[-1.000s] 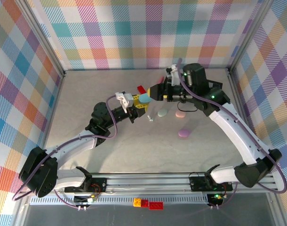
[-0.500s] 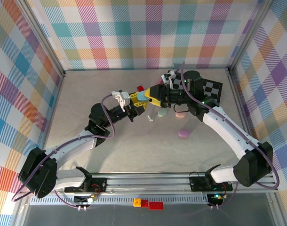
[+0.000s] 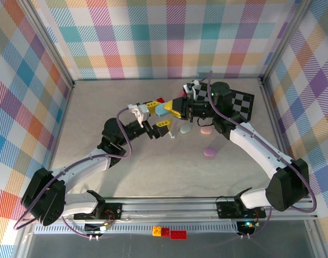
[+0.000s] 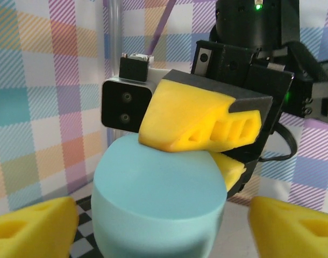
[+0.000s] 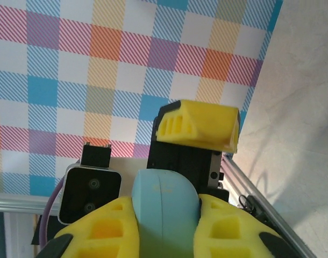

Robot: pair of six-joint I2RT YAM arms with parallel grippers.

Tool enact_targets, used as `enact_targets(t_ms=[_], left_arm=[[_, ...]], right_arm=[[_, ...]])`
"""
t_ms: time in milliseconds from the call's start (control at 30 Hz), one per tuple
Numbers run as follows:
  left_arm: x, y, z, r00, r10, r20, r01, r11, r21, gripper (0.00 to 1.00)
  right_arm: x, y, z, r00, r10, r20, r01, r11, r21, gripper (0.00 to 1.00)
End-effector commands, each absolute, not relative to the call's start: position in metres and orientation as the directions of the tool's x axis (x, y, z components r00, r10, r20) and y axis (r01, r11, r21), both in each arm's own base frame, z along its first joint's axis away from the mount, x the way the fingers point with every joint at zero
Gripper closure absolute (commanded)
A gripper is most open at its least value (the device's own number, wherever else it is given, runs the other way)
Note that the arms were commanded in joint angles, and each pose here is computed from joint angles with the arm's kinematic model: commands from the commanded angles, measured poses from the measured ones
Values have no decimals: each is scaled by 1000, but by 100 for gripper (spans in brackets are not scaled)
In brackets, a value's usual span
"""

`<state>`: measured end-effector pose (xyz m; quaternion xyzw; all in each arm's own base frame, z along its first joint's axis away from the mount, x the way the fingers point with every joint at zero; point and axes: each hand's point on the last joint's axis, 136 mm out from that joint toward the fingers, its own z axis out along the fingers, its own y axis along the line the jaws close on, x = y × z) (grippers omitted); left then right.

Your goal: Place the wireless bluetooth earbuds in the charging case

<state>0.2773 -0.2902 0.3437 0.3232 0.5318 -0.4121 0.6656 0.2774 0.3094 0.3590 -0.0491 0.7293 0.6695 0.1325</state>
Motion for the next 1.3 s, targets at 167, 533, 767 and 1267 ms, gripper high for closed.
enact_targets(t_ms=[167, 533, 767, 1267], left_arm=[[275, -273, 317, 57, -108, -992, 842, 539, -10, 0], [281, -245, 261, -128, 16, -992, 732, 677, -84, 0], [301, -252, 246, -174, 44, -984, 707, 701, -94, 0], [349, -287, 198, -243, 150, -958, 711, 700, -71, 0]], right_arm=[[295, 264, 324, -873, 279, -399, -293, 352, 889, 91], [292, 200, 171, -859, 389, -332, 25, 681, 732, 92], [279, 190, 93, -888, 394, -235, 145, 727, 671, 93], [278, 181, 41, -917, 344, -204, 178, 807, 563, 84]])
